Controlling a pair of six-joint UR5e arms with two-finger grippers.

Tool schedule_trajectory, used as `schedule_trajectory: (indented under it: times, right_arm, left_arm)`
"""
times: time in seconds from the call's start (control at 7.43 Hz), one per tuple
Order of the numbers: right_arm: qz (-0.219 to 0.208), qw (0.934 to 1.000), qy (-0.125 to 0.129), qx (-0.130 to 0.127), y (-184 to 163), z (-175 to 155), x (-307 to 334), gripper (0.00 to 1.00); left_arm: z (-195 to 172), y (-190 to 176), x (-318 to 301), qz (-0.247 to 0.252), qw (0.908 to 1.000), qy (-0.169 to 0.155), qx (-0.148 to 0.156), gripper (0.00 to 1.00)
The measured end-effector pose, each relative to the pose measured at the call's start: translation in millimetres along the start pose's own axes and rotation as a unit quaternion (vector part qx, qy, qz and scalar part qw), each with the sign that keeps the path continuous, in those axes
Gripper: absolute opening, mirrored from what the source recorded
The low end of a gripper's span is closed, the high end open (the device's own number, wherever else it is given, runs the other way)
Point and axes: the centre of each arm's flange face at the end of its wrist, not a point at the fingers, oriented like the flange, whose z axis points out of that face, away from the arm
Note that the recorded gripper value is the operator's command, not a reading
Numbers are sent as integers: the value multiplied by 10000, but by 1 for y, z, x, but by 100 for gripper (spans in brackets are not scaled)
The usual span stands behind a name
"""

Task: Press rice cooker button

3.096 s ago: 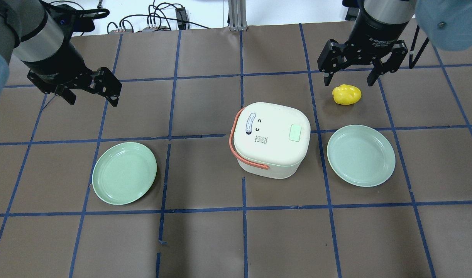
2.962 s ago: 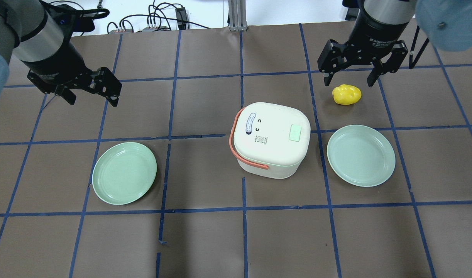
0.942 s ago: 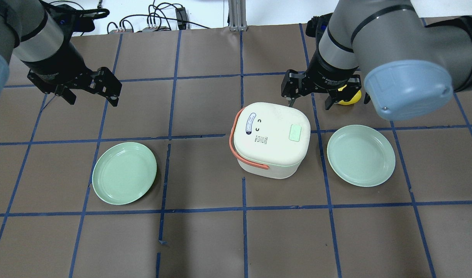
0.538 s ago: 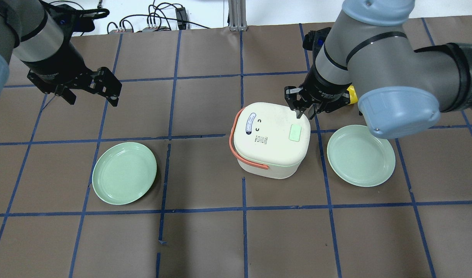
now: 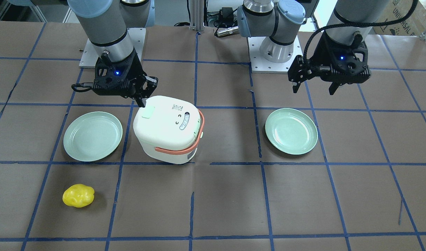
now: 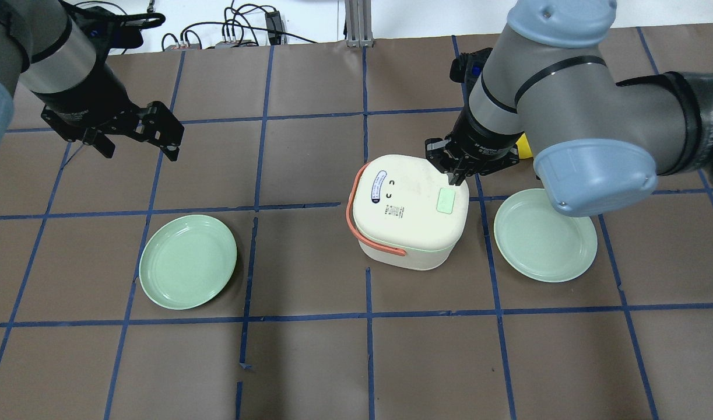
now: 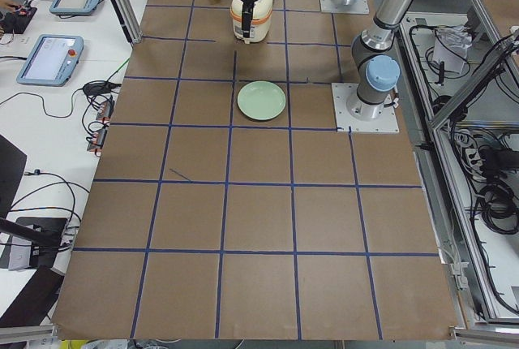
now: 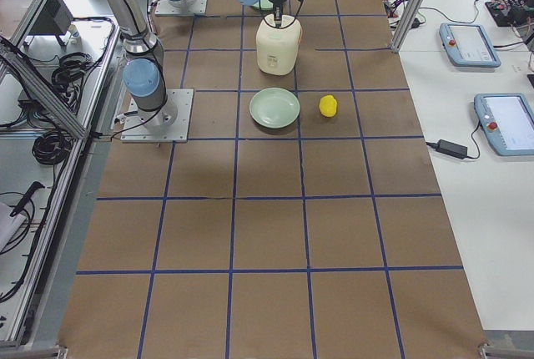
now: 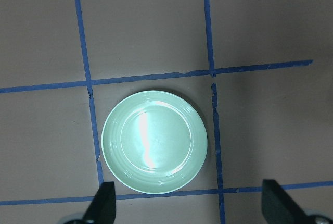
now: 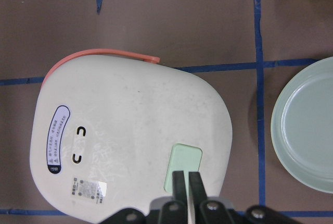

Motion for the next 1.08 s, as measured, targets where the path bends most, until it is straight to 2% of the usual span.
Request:
schedule_trajectory:
  times: [0.13, 0.4, 0.54, 0.67, 0.81, 1.08]
  right_arm:
    - [-2, 10000, 3, 3, 0, -1, 0, 18]
    - [-6, 10000, 20, 26, -3, -3, 0, 26]
    - [-4, 10000, 55, 21, -9, -12, 1, 36]
    - [9, 9999, 105, -101, -23, -27, -1, 92]
    - [28, 9994, 153, -294, -44, -40, -4, 100]
    - [5, 9989, 299, -355, -74, -56, 1, 100]
  left_arm:
    - [0, 0, 0, -1, 10000, 0, 1, 100]
    - [0, 0, 0, 4, 10000, 0, 2, 100]
    - [0, 0, 0, 6, 10000, 0, 2, 100]
    - [0, 0, 0, 5, 10000, 0, 1, 100]
    - [0, 0, 0, 4, 10000, 0, 0, 100]
    - [0, 0, 0, 3, 10000, 0, 3, 100]
